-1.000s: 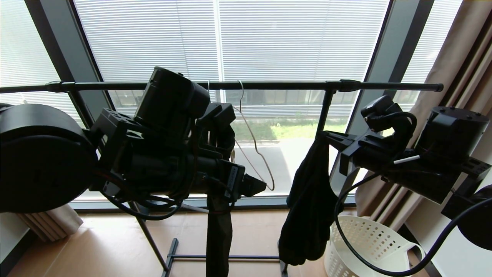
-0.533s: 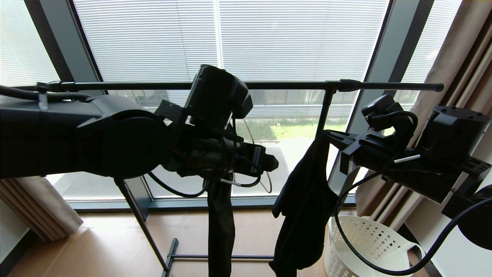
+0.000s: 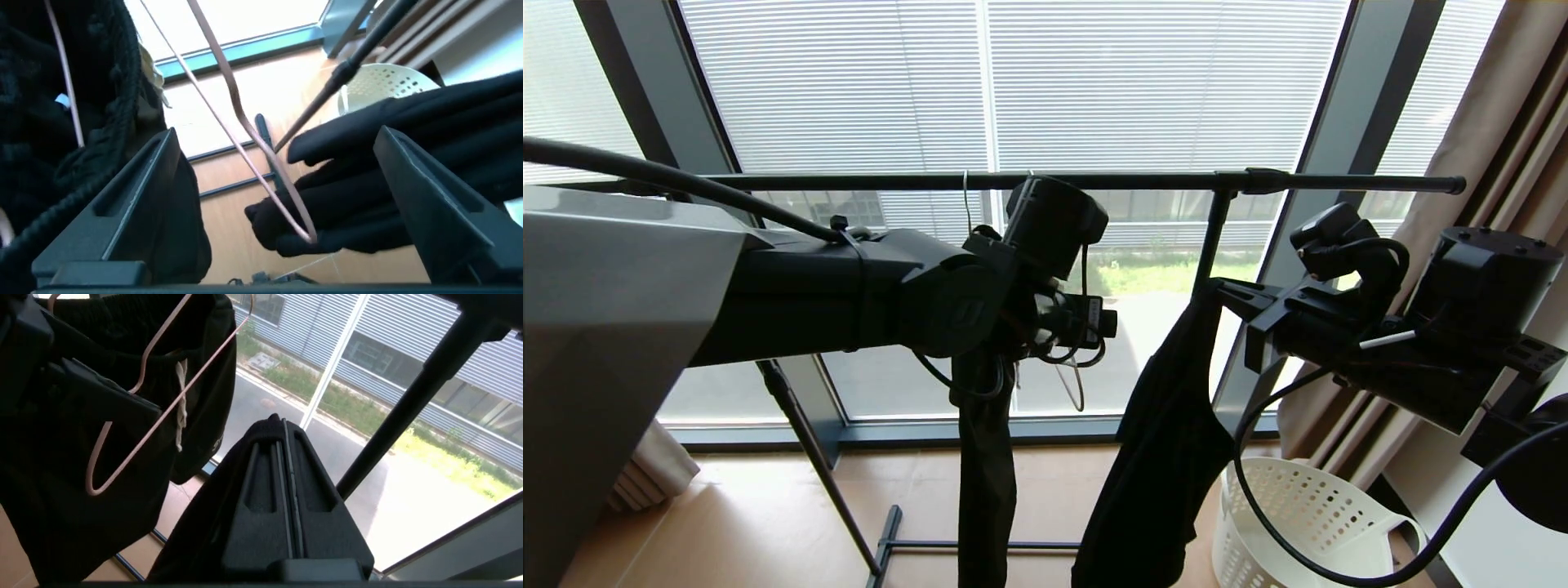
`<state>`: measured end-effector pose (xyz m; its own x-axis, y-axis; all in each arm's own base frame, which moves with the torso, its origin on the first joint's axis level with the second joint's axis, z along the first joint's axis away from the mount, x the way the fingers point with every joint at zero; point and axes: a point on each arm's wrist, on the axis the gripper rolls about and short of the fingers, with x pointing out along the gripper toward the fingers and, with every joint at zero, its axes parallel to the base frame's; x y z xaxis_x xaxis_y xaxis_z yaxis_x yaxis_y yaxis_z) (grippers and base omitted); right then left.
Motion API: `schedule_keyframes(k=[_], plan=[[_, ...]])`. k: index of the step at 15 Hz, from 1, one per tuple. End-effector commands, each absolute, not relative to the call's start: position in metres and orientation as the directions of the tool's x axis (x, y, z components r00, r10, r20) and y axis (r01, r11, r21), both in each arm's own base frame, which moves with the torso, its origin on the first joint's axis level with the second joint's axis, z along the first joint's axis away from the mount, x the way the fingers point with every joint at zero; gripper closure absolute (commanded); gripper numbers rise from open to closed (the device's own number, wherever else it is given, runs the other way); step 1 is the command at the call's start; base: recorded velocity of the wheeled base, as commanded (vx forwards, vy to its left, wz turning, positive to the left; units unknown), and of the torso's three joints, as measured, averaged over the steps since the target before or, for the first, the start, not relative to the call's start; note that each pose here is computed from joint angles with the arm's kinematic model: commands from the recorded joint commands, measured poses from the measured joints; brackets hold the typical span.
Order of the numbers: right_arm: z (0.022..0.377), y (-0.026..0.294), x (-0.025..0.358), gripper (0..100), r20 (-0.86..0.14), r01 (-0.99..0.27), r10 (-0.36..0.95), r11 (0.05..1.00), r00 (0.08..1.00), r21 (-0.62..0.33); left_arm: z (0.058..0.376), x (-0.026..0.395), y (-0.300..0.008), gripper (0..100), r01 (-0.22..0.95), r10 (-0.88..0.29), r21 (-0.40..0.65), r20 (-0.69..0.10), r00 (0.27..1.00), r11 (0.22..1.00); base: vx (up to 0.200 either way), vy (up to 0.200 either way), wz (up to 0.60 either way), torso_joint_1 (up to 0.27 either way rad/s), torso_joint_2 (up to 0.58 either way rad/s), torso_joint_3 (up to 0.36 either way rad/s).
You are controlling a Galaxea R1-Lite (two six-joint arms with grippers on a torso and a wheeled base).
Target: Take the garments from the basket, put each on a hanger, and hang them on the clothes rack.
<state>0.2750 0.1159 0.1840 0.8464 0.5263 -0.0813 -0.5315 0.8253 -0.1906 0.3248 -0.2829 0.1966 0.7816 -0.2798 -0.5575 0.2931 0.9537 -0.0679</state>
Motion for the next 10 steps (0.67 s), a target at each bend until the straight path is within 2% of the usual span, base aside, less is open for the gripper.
schedule_keyframes(k=[1,6,7,10], plan=[[0.183,0.116,0.275,100,-0.085,-0.533,0.527,0.824,0.846,-0.191,0.185,0.333,-0.289,0,0.278,-0.260,-0.056,-0.566,0.783,0.959,0.000,0.000,0.00,0.000,0.00,0.000],[0.182,0.116,0.275,100,-0.089,-0.535,0.528,0.823,0.844,-0.190,0.181,0.345,-0.297,0,0.206,-0.200,-0.050,-0.539,0.818,0.977,0.000,0.000,0.00,0.000,0.00,0.000],[0.181,0.117,0.275,100,-0.091,-0.537,0.530,0.822,0.843,-0.189,0.179,0.344,-0.296,100,0.205,-0.195,-0.044,-0.545,0.815,0.978,0.000,0.000,0.00,0.000,0.00,0.000],[0.180,0.117,0.275,100,-0.094,-0.537,0.529,0.822,0.843,-0.189,0.178,0.344,-0.296,100,0.203,-0.194,-0.044,-0.549,0.813,0.978,0.000,0.000,0.00,0.000,0.00,0.000]])
